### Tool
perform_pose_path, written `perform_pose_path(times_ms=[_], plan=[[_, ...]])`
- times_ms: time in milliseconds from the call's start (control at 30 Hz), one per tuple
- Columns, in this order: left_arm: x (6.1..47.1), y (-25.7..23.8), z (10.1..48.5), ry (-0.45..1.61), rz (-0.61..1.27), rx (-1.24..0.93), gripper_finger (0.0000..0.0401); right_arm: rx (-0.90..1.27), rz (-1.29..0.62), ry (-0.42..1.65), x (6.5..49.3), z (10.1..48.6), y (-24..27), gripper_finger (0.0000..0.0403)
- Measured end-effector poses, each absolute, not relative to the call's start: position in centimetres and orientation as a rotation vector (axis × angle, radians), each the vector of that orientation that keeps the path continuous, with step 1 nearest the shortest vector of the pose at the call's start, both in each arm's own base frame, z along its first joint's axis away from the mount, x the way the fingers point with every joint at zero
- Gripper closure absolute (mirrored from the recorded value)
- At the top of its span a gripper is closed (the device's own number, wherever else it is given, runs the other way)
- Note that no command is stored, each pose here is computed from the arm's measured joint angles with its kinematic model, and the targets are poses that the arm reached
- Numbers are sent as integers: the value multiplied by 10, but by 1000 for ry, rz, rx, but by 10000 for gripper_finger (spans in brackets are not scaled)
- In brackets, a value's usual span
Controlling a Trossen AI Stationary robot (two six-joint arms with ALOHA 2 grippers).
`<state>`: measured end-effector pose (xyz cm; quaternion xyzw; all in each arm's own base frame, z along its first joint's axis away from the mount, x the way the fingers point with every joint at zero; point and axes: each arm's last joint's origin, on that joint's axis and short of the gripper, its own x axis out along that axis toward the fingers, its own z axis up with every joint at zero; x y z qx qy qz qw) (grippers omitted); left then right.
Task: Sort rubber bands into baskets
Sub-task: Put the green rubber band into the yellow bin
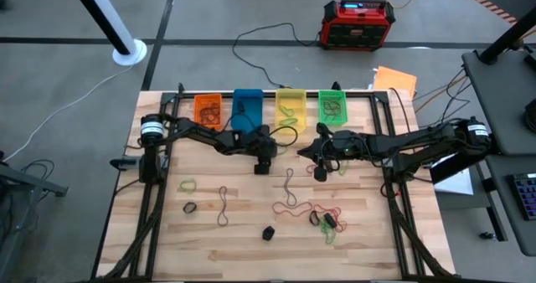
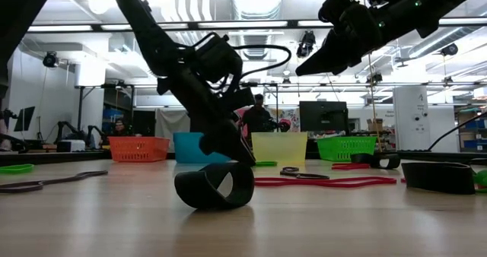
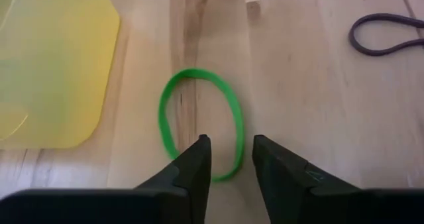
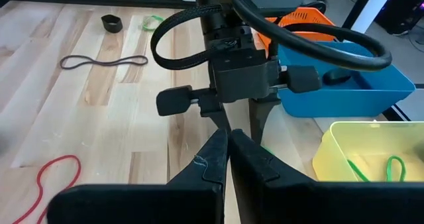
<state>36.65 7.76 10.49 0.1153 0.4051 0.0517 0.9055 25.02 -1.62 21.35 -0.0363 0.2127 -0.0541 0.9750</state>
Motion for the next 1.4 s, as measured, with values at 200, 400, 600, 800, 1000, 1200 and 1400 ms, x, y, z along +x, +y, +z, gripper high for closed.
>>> perform_pose_path(times_ms=[200, 400, 600, 800, 1000, 1200, 1400], plan=[[367, 77, 97, 854, 109, 220, 345, -73, -109, 430, 250, 213, -16, 394], [367, 77, 97, 858, 111, 213, 396, -68, -110, 430, 250, 213, -16, 394], [367, 75, 102, 836, 64, 195, 401, -64, -111, 430, 250, 213, -16, 394], [365, 67, 113, 813, 13, 188, 401, -62, -112, 431, 250, 213, -16, 394], [366, 62, 127, 741, -74, 167, 401, -51, -114, 441, 248, 210, -16, 394], [367, 61, 131, 732, -63, 174, 401, -12, -122, 468, 244, 200, -16, 394], [365, 63, 128, 772, -1, 202, 381, 5, -127, 471, 243, 198, -16, 394]])
